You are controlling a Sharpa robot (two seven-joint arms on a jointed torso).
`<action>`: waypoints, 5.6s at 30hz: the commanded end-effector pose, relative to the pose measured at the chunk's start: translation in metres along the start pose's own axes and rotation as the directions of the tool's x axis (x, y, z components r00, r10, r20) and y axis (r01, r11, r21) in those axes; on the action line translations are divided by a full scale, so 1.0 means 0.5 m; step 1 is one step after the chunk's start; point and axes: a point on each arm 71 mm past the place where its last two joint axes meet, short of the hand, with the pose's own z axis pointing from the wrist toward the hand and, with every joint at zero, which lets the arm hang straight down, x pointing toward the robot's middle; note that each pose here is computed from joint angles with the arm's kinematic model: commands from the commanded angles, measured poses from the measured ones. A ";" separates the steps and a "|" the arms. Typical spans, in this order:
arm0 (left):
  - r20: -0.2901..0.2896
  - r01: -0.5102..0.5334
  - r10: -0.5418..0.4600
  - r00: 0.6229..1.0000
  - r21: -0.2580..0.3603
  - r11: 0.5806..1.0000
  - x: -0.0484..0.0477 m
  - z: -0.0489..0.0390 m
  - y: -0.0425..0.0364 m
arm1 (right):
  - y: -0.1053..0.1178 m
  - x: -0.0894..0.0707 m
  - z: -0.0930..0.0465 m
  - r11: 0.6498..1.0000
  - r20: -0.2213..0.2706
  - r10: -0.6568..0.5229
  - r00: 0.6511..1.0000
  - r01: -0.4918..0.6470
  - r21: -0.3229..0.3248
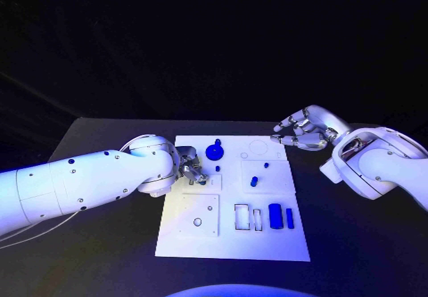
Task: Assemble the parts on the task board
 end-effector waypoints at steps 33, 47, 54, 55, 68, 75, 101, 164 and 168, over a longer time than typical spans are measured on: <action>-0.022 0.015 -0.016 1.000 -0.046 0.999 0.005 -0.006 0.013 | -0.003 -0.002 -0.003 1.000 -0.001 -0.004 1.000 0.004 -0.001; 0.004 0.056 -0.056 0.998 -0.007 0.998 -0.046 -0.036 0.004 | -0.009 -0.005 0.000 1.000 0.003 -0.005 1.000 0.005 0.007; 0.007 0.107 -0.107 0.994 -0.004 0.994 -0.096 -0.045 0.011 | -0.012 -0.005 0.002 1.000 0.004 -0.006 1.000 0.006 0.011; 0.011 0.115 -0.115 0.993 -0.009 0.993 -0.109 -0.045 0.014 | -0.012 -0.005 0.003 1.000 0.004 -0.006 1.000 0.006 0.011; 0.077 0.147 -0.141 0.987 -0.077 0.986 -0.217 -0.006 0.044 | -0.014 -0.004 0.006 1.000 0.002 -0.007 1.000 0.007 0.013; 0.052 0.101 -0.095 0.994 -0.122 0.987 -0.218 0.017 0.056 | -0.013 -0.002 0.006 1.000 0.001 -0.006 1.000 0.006 0.012; -0.034 0.046 -0.052 0.998 -0.162 0.986 -0.182 0.061 0.062 | -0.009 0.001 0.007 1.000 -0.002 -0.004 1.000 0.004 0.005; -0.103 0.009 -0.025 0.994 -0.154 0.988 -0.166 0.062 0.052 | -0.006 0.004 0.008 1.000 -0.005 -0.004 1.000 0.004 0.002; -0.107 0.009 -0.026 0.994 -0.155 0.988 -0.166 0.062 0.052 | -0.006 0.004 0.008 1.000 -0.005 -0.004 1.000 0.004 0.001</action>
